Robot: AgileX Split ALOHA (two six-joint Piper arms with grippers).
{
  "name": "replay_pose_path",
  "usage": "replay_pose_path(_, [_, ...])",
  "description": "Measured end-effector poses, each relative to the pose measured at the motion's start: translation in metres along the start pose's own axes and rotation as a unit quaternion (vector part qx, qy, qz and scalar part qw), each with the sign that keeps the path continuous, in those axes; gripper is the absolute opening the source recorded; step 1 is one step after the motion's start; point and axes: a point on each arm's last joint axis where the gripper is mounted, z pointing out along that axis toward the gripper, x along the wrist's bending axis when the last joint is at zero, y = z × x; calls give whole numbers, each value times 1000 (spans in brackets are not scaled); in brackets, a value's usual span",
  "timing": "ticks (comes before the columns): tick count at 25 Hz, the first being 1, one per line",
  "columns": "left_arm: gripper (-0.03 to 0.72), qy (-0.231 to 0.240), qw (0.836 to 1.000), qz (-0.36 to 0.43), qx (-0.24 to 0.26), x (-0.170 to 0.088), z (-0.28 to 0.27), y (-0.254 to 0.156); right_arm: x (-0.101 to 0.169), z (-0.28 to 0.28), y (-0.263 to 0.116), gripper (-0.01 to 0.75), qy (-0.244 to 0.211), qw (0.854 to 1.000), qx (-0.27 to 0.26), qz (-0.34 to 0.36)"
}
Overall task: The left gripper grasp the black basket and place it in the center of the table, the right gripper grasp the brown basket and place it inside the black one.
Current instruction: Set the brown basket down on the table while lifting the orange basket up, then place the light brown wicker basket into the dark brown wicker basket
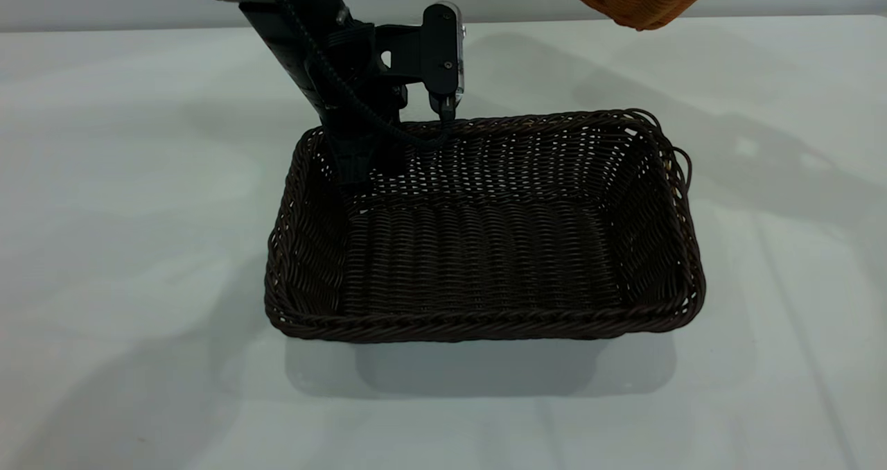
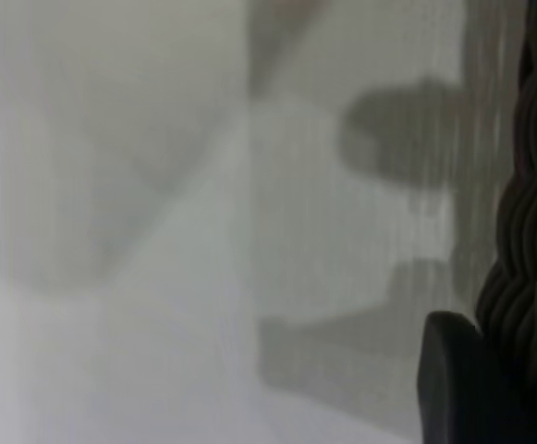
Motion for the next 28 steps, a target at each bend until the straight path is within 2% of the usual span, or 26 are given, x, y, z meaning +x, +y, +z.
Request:
replay_pose_path(7, [417, 30, 999, -20, -7, 6, -9, 3, -1, -1, 1, 66, 0, 1000, -1, 1])
replay_pose_path(10, [475, 32, 999, -26, -9, 13, -29, 8, -1, -2, 2, 68, 0, 1000, -6, 2])
replay_pose_path(16, [488, 7, 999, -41, 2, 23, -85, 10, -7, -21, 19, 69, 7, 999, -39, 9])
replay_pose_path(20, [488, -10, 993, -113, 24, 37, -123, -19, -20, -39, 30, 69, 11, 998, -54, 27])
replay_pose_path(24, [476, 1, 976, -213, 45, 55, -166, -69, -25, -44, 27, 69, 12, 1000, -24, 14])
replay_pose_path(28, [454, 69, 941, -328, 36, 70, -228, -113, -9, -23, 4, 69, -19, 997, 54, -53])
